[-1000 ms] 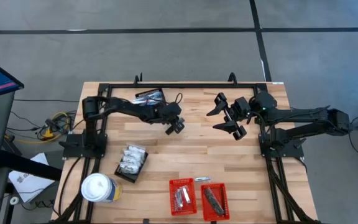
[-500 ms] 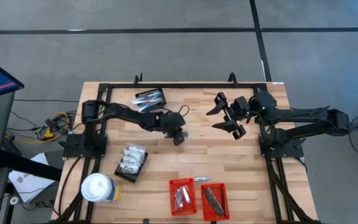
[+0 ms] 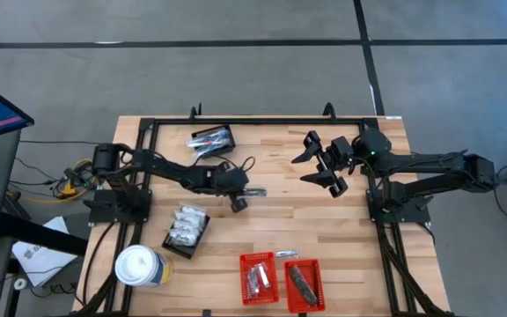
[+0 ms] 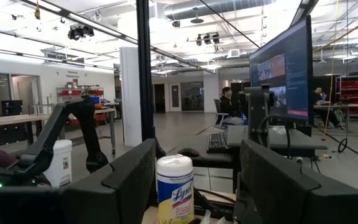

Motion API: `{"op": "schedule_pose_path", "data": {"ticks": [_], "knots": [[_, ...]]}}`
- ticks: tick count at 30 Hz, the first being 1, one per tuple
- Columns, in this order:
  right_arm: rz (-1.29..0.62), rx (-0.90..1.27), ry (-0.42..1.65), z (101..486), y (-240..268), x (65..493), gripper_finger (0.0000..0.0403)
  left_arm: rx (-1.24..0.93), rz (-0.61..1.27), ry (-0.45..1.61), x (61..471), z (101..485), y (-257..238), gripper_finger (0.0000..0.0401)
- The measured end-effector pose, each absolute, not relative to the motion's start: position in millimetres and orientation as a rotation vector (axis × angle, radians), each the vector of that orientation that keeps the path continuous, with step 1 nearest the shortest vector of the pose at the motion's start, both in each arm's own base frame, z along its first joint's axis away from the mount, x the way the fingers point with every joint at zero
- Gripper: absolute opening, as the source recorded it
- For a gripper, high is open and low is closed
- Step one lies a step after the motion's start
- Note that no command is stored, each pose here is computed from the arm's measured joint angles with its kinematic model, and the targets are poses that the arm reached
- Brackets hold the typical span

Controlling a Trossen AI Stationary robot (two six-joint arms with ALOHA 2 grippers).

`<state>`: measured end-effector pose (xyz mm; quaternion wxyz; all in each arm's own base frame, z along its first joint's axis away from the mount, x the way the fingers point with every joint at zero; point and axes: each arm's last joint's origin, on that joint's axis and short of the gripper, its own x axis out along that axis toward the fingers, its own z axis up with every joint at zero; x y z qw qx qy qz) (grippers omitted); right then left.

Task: Pick & Place Travel size toiletries
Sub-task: Put the black hair brush into the right red bin

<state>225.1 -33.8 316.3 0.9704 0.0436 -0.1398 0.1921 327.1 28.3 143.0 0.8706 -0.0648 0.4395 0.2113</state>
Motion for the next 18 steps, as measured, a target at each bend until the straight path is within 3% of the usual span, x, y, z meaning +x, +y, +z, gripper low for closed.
{"op": "schedule_pose_path", "data": {"ticks": [7, 18], "knots": [[0.388, 0.087, -0.286, 317, -34, 225, 0.0230, -0.097, 0.510, 0.920, 312, 126, 32, 0.0001], [0.388, 0.086, -0.287, 317, -34, 225, 0.0230, -0.106, 0.429, 0.901, 316, 127, 31, 0.0001]]}}
